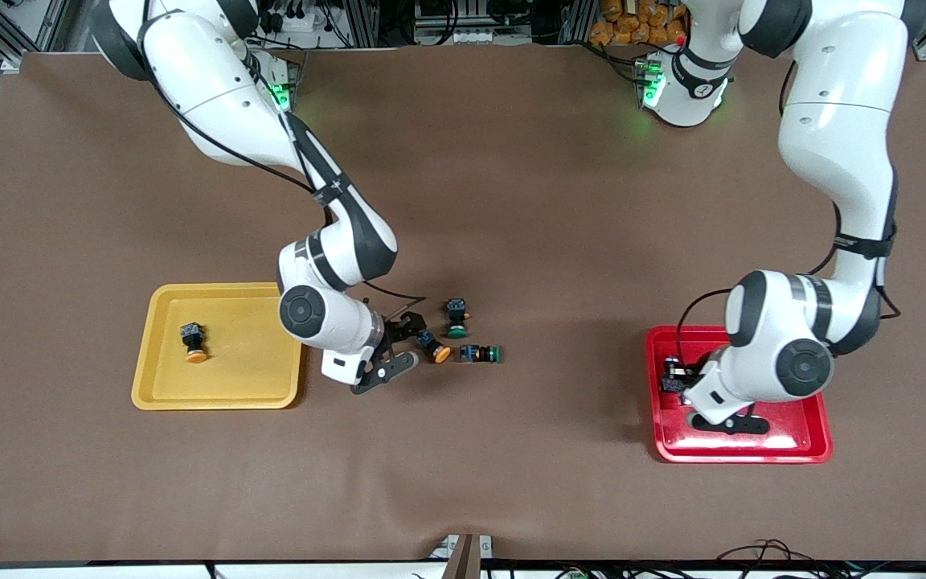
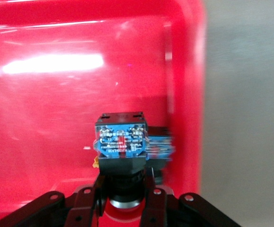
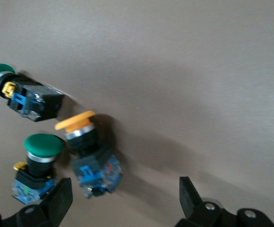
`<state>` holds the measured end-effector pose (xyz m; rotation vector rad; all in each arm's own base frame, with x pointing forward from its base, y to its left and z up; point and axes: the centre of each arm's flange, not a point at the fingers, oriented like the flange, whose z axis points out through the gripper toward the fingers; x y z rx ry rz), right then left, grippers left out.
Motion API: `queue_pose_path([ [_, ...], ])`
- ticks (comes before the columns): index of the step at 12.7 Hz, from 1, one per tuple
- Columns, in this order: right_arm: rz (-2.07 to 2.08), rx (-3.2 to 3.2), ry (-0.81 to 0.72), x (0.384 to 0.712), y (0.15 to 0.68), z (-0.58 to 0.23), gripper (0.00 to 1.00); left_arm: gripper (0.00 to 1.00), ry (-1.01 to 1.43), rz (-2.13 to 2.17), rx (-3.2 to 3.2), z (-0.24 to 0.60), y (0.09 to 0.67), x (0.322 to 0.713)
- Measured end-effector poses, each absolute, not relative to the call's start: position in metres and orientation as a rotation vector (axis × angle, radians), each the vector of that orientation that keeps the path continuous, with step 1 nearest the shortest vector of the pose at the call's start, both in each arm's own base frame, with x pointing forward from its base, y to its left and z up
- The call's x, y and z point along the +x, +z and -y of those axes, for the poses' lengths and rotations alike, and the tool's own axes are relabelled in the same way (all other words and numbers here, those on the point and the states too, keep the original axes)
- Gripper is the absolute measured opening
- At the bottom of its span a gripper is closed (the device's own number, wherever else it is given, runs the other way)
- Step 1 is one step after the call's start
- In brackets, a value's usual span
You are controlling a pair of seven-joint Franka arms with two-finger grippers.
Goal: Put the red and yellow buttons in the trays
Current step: 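Grasp the second red button with the left gripper while the right gripper grasps yellow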
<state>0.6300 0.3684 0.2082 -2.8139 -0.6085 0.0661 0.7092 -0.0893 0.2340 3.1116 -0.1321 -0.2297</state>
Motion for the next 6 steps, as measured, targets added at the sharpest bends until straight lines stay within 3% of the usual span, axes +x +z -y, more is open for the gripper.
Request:
queue_pose_path([
  [4, 0.614, -2.813, 0.03, 0.621, 0.191, -0.395, 1.0, 0.33, -0.251, 0.13, 3.104, 0.061, 0.226, 0.709],
  [6, 0.615, -2.814, 0.022, 0.62, 0.186, -0.397, 0.78, 0.36, -0.252, 0.135, 3.102, 0.064, 0.225, 0.709],
])
